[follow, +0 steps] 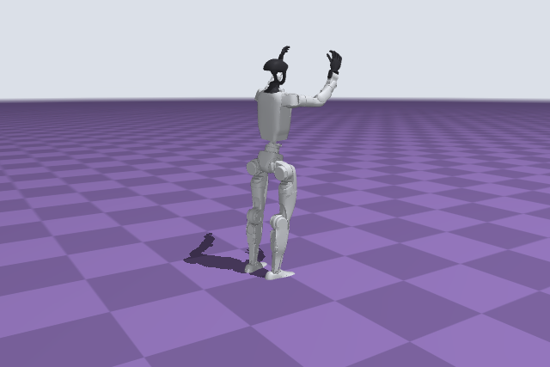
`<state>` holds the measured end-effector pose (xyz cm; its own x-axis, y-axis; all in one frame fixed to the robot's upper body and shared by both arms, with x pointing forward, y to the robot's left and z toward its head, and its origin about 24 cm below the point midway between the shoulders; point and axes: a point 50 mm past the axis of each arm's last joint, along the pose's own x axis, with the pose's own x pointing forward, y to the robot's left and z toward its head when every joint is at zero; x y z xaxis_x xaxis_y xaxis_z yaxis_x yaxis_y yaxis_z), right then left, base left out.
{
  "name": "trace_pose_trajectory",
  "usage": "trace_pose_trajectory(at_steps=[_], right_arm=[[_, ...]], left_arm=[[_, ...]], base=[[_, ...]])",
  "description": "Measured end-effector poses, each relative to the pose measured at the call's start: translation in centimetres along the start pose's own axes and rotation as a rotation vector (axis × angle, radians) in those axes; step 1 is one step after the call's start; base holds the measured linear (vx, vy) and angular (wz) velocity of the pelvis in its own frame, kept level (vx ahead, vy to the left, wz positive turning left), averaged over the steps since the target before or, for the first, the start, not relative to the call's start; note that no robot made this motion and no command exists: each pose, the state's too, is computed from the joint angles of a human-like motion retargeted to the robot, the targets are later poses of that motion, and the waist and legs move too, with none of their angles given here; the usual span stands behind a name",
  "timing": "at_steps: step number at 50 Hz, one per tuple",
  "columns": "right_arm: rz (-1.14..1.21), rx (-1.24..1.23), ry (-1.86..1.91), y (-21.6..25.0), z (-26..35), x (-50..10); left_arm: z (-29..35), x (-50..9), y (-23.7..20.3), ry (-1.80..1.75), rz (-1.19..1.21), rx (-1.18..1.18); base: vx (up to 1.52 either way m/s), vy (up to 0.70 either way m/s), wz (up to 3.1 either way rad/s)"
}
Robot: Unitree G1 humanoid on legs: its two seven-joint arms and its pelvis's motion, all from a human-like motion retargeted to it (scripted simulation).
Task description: Upper body actions
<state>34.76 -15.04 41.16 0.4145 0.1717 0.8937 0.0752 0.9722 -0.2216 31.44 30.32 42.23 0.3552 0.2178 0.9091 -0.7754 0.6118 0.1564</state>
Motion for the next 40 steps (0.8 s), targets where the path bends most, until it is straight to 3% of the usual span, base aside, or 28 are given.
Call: trace_pose_trajectory(at_steps=[8, 14, 19, 25, 30, 33, 37, 40], right_arm=[[0.186, 0.091, 0.456, 4.4, -10.5, -14.7], [0.419, 0.164, 1.041, 8.2, -14.4, -33.0], [0.671, 0.157, 1.544, 9.5, -11.1, -48.2], [0.817, 0.138, 2.155, 8.0, -1.4, -61.9], [0.863, 0.080, 2.475, 6.2, 5.6, -66.6], [0.890, 0.106, 2.625, 5.6, 9.2, -68.3], [0.724, 0.264, 2.765, 5.1, 11.8, -69.2], [0.525, 0.424, 2.805, 5.4, 12.1, -69.2]], left_arm=[[-9.8, -14.4, -0.9, 0.319, -0.147, 0.076], [-14.9, -33.2, -1.5, 0.866, -0.406, 0.097], [-13.3, -49.4, 0.6, 1.440, -0.651, 0.096], [-4.1, -64.3, 6.0, 2.138, -0.872, 0.214], [3.6, -69.2, 8.8, 2.580, -0.798, 0.225], [7.4, -70.9, 9.0, 2.752, -0.585, 0.070], [9.1, -71.4, 9.8, 2.873, -0.503, -0.110], [8.7, -71.2, 11.0, 2.888, -0.643, -0.143]], base=[[0.06, -0.02, -0.07], [0.01, -0.07, 0.13], [0.00, -0.02, 0.05], [0.00, 0.00, 0.00], [0.00, 0.00, 0.00], [0.06, -0.03, -0.07], [0.03, -0.01, -0.16], [-0.01, -0.01, 0.34]])
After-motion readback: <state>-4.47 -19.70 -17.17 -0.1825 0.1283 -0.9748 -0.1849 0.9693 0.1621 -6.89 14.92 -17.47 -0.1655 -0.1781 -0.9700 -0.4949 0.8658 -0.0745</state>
